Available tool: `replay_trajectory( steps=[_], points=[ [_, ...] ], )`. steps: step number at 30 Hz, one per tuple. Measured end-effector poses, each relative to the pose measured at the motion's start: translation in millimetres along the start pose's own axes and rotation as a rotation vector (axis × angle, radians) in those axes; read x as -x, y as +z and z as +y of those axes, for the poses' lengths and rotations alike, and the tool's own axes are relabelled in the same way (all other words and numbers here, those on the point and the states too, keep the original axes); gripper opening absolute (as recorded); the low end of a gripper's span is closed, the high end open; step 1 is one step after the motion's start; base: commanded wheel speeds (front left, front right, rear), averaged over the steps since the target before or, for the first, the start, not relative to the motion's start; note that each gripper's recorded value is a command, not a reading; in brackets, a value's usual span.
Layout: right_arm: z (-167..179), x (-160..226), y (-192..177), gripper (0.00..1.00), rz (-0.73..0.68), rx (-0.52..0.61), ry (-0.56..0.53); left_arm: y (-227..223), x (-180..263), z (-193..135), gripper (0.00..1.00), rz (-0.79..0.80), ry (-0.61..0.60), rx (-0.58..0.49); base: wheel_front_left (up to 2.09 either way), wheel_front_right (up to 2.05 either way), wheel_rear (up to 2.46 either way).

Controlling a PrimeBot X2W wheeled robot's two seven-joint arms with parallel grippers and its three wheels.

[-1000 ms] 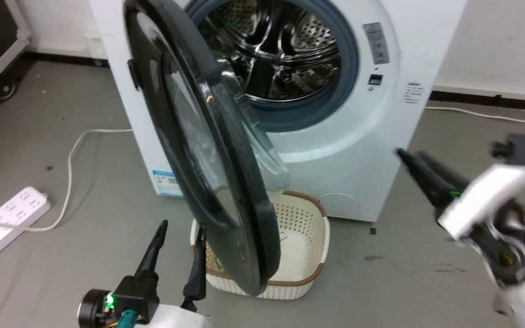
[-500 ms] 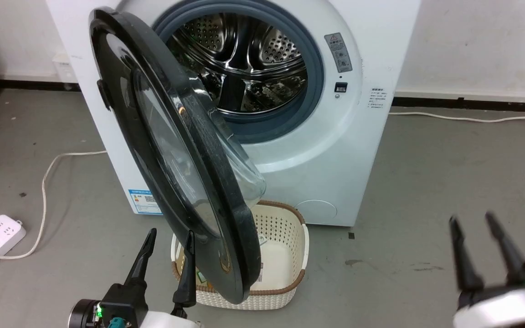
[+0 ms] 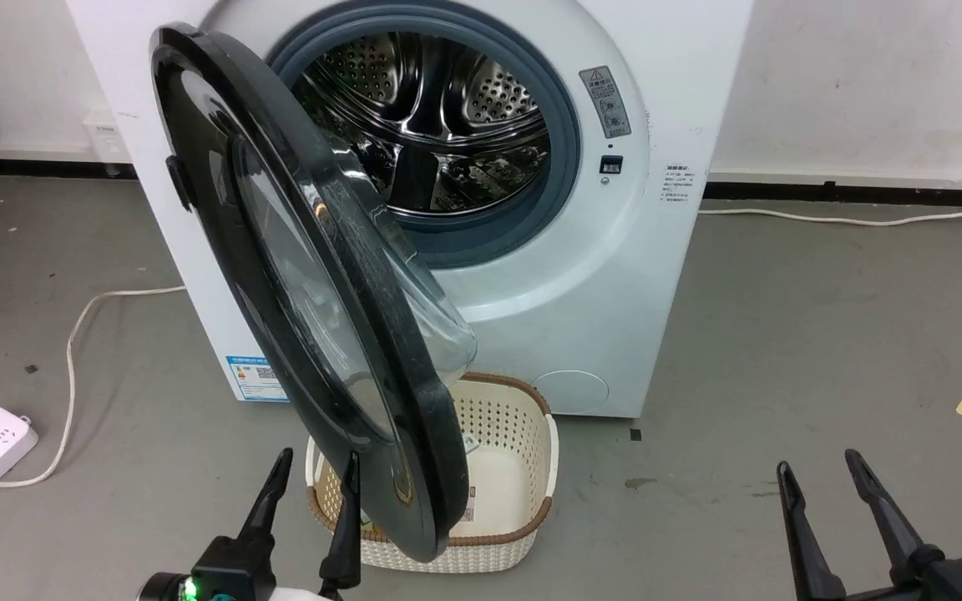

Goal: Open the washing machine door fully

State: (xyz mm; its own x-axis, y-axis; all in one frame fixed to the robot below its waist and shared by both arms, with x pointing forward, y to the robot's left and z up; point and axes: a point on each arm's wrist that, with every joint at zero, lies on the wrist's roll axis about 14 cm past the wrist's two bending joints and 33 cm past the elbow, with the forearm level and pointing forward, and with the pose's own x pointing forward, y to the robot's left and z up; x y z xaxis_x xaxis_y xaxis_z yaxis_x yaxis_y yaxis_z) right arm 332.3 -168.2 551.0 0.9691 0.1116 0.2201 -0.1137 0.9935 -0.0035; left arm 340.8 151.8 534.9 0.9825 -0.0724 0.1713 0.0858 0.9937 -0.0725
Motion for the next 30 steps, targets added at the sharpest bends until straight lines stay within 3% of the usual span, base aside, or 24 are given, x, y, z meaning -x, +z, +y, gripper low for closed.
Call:
replay_trajectory(
  steps=[5, 6, 7, 13, 20, 25, 30],
  points=[
    [3.2, 3.3, -8.1, 1.00, 0.025, -0.029, 0.003, -4.8, 1.3, 0.9, 1.00, 0.015, 0.003, 0.000, 0.00, 0.00, 0.00],
    [3.6, 3.4, -9.0, 1.00, 0.028, -0.033, 0.004, -6.4, 1.7, 0.9, 0.30, 0.020, 0.003, 0.000, 0.00, 0.00, 0.00],
    [3.6, 3.6, -9.8, 1.00, 0.030, -0.034, 0.003, -7.7, 2.1, 1.0, 0.00, 0.025, 0.002, 0.000, 0.00, 0.00, 0.00],
    [4.7, 4.1, -11.5, 1.00, 0.035, -0.045, 0.004, 12.3, -2.4, 5.6, 0.00, -0.039, 0.014, -0.005, 0.00, 0.00, 0.00],
    [5.6, 5.2, -10.7, 1.00, 0.033, -0.048, 0.005, 123.1, -14.0, 22.7, 0.00, -0.389, 0.084, 0.012, 0.00, 0.00, 0.00],
    [6.7, 5.8, -10.1, 1.00, 0.031, -0.055, 0.007, 187.9, -11.2, 8.3, 0.00, -0.598, 0.044, 0.025, 0.00, 0.00, 0.00],
    [7.3, 7.6, -12.5, 1.00, 0.039, -0.062, 0.006, 206.7, -12.1, -25.5, 0.00, -0.660, -0.074, 0.044, 0.00, 0.00, 0.00]
  ],
)
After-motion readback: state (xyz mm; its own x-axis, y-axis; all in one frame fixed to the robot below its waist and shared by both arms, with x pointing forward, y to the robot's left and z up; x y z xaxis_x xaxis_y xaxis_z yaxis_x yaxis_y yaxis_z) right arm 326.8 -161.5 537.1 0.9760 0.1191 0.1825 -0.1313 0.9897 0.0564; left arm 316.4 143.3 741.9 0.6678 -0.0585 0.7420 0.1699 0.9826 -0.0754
